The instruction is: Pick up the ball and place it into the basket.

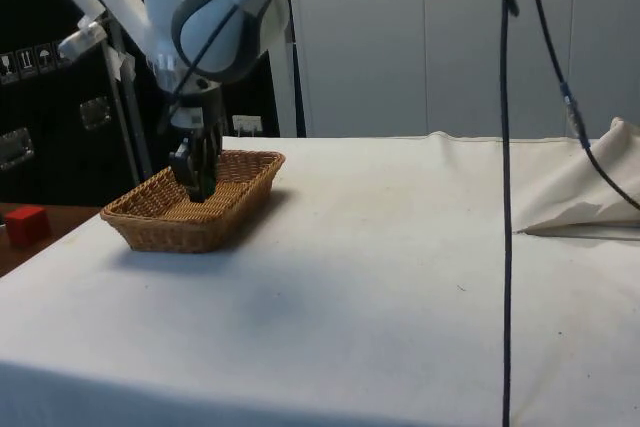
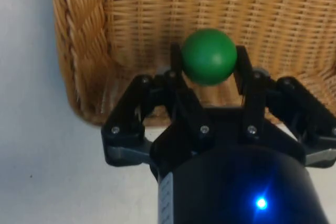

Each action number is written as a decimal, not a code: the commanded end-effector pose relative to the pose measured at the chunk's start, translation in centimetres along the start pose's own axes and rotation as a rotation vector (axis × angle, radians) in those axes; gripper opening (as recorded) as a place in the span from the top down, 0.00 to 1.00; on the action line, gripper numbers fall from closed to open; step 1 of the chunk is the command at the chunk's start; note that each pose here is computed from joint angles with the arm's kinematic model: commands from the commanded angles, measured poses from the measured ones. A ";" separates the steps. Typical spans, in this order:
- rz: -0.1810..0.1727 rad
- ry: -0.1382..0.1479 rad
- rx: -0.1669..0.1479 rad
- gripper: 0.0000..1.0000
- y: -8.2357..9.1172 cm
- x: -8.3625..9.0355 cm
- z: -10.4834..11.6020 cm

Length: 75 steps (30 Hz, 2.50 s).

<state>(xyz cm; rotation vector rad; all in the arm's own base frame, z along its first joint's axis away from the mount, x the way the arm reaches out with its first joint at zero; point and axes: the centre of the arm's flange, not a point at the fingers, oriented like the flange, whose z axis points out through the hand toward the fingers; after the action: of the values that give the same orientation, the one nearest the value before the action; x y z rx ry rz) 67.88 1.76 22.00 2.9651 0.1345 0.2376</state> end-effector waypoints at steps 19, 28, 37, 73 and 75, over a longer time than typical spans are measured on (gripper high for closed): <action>0.002 -0.001 -0.017 0.99 0.9 0.3 0.8; 0.005 -0.003 -0.025 0.99 1.6 0.3 0.9; 0.007 -0.004 -0.034 0.99 2.1 0.2 0.9; 0.008 -0.001 -0.030 0.00 3.5 -1.2 -2.8; 0.009 -0.001 -0.027 0.00 3.7 -1.7 -3.5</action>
<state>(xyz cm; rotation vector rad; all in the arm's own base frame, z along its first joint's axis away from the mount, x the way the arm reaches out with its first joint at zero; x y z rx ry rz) 66.62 -1.42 25.42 2.9438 0.1146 0.2345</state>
